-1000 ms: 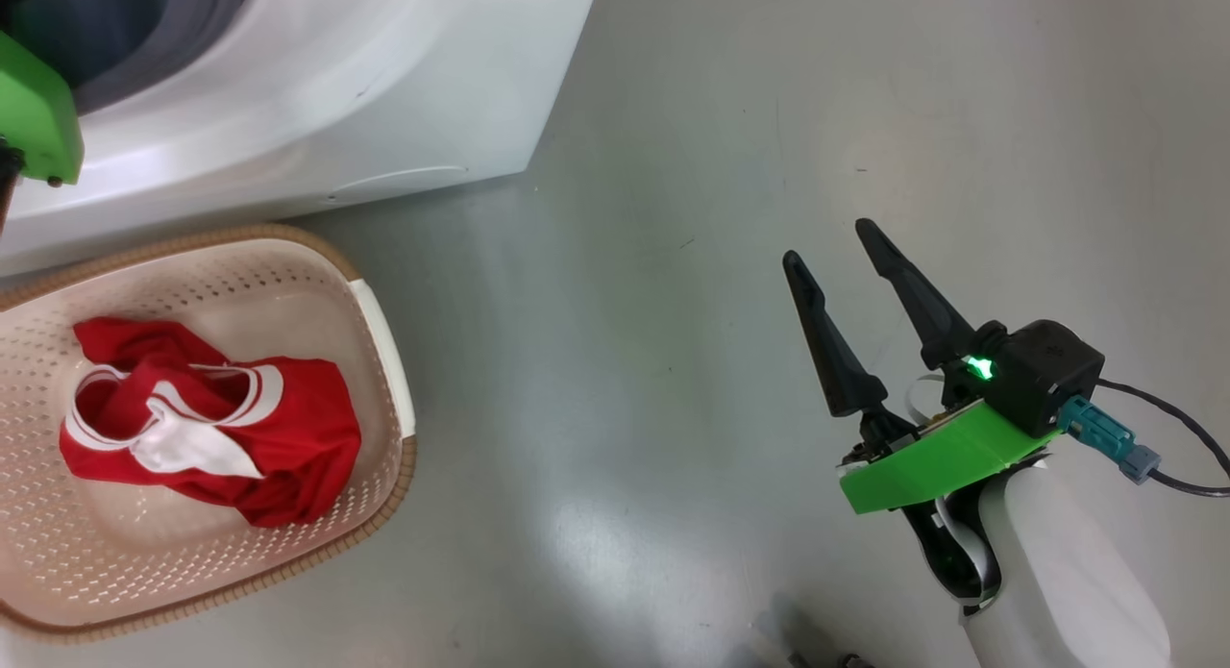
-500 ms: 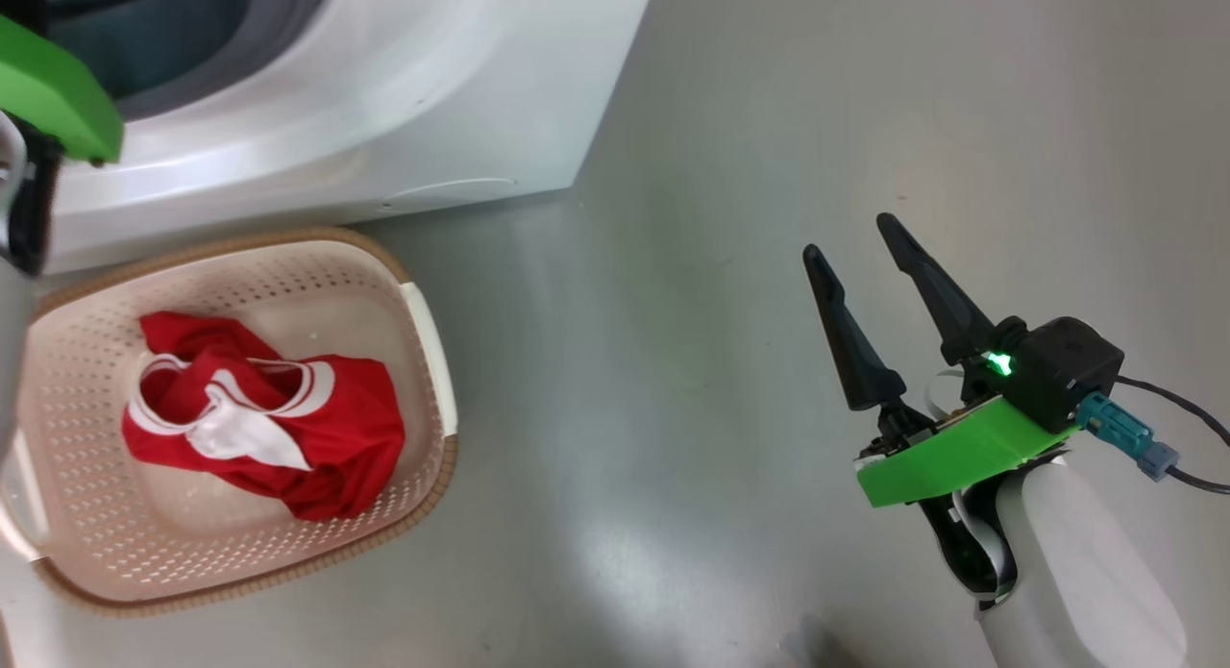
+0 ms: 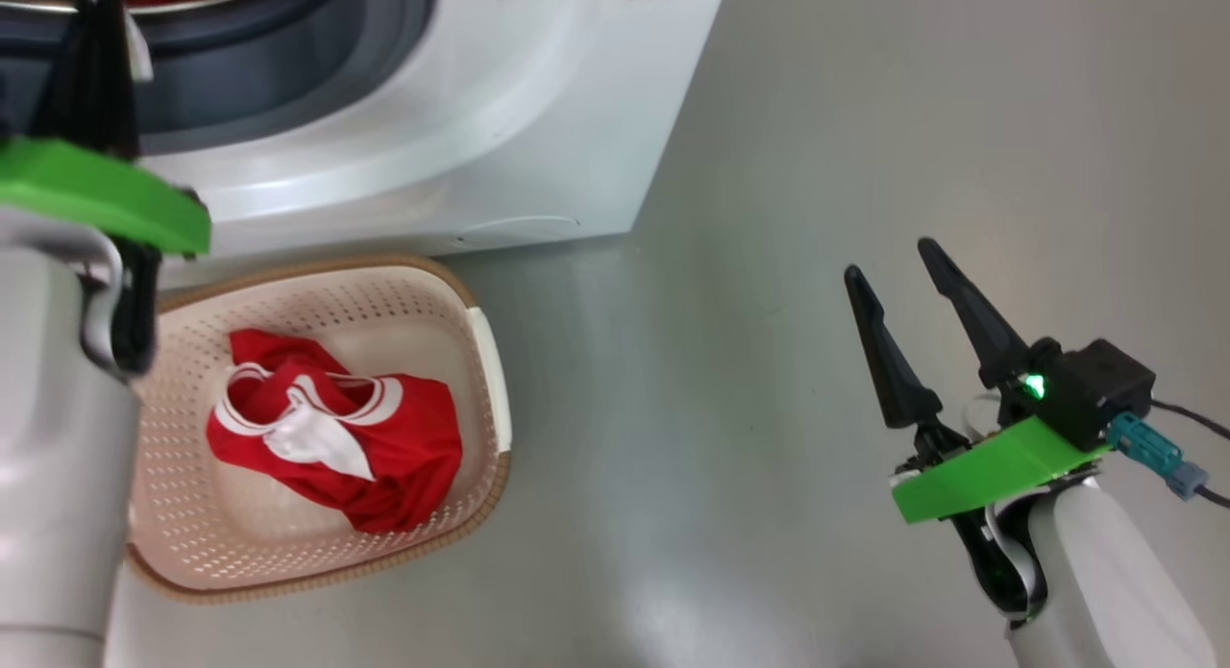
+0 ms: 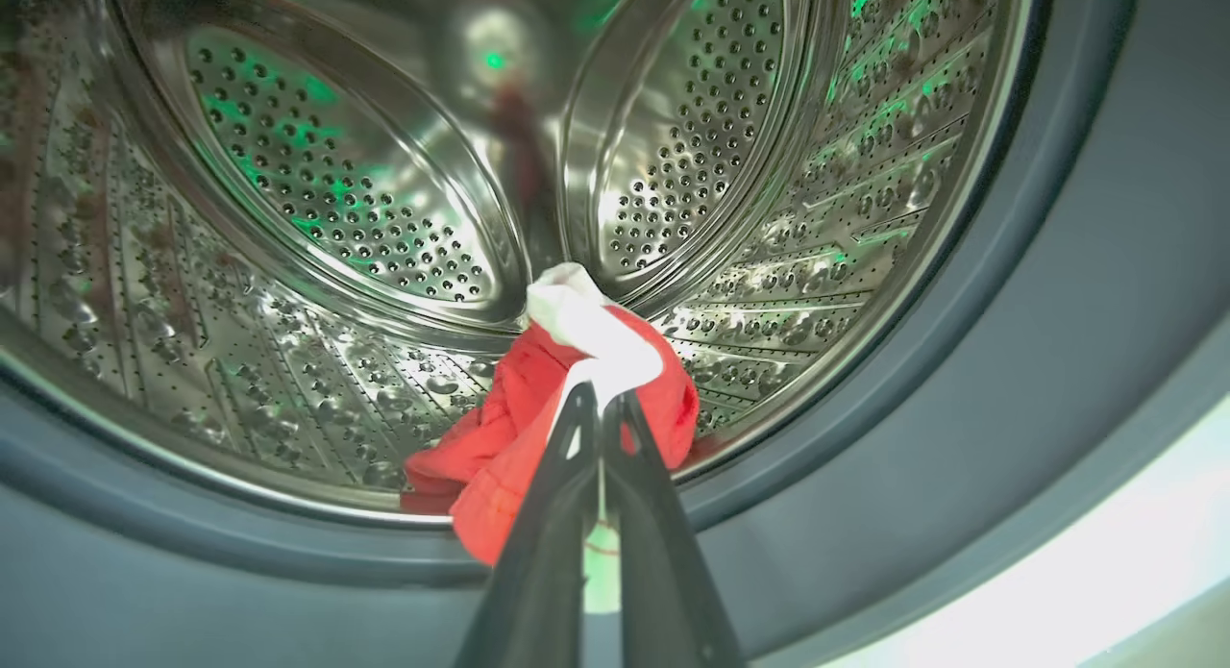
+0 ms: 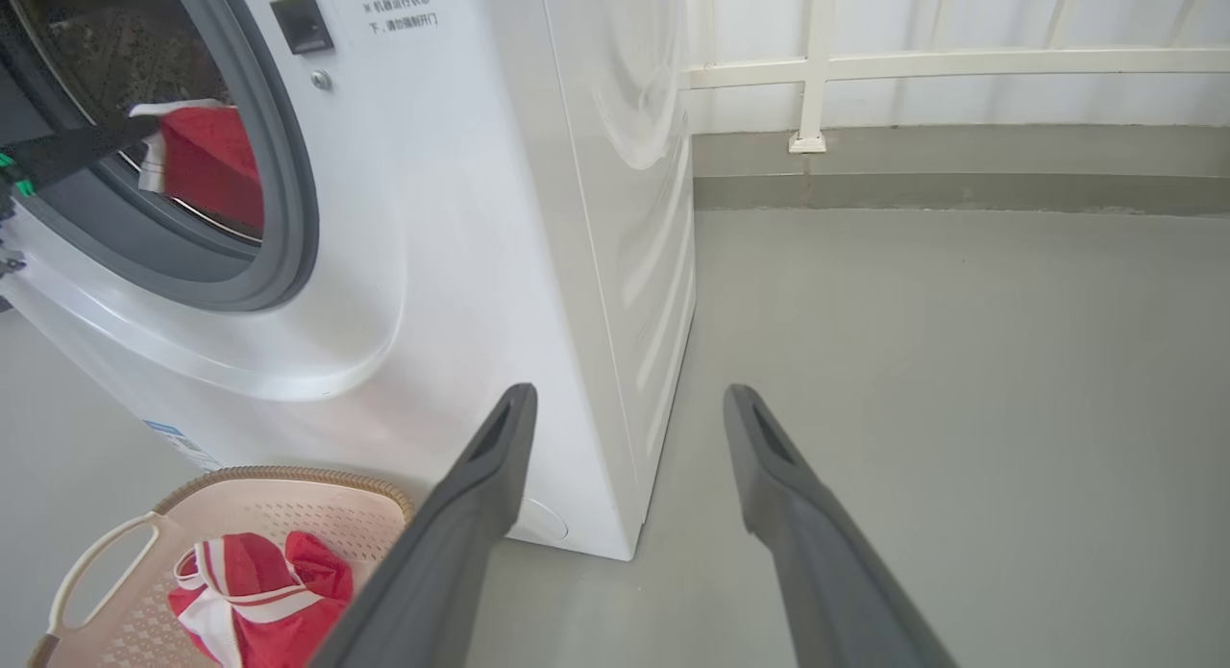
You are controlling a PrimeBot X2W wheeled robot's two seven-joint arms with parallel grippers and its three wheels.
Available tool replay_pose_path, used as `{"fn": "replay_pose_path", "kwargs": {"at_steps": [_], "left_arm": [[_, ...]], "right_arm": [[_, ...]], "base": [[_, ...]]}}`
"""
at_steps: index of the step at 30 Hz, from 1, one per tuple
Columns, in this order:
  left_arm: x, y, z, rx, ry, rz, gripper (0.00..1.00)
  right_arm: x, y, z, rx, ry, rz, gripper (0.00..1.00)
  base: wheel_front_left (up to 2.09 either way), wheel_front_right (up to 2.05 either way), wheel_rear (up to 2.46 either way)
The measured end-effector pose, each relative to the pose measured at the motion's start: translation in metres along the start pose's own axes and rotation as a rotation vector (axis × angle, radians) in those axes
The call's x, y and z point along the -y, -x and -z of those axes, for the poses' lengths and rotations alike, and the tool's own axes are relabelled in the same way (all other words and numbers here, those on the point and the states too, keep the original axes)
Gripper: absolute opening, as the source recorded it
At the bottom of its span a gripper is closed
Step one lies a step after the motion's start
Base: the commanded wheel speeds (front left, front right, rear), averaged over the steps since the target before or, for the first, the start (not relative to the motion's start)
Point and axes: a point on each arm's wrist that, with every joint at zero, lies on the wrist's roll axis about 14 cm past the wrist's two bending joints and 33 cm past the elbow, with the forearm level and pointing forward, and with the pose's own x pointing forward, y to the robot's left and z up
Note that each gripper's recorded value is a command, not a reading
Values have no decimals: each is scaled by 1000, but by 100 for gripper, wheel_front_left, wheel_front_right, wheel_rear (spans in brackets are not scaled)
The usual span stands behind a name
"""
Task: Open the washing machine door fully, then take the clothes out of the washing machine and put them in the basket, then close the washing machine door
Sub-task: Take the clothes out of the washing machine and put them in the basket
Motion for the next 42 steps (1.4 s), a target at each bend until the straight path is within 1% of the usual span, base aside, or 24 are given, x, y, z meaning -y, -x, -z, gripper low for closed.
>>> {"fn": "replay_pose_path", "kwargs": {"at_steps": [5,15,26,38,42], "left_arm": [[-4,28,-12,53,26,-47,0],[-9,93,-43,165,14,-119,0],[0,160,-65,253,-5,-140,0],[11,207,-92,342,-41,-163,0],[15,215,-90,332,-57,-163,0]], "right_arm": [[-1,6,-6,11,-2,2,100],[-10,16,-22,46,-4,-17,100],[-19,22,-28,58,-6,-40,100],[-24,17,-30,68,-5,-57,100],[-22,17,-29,65,-1,-56,100]], "base": [[0,0,0],[0,0,0],[0,0,0],[0,0,0],[0,0,0]]}}
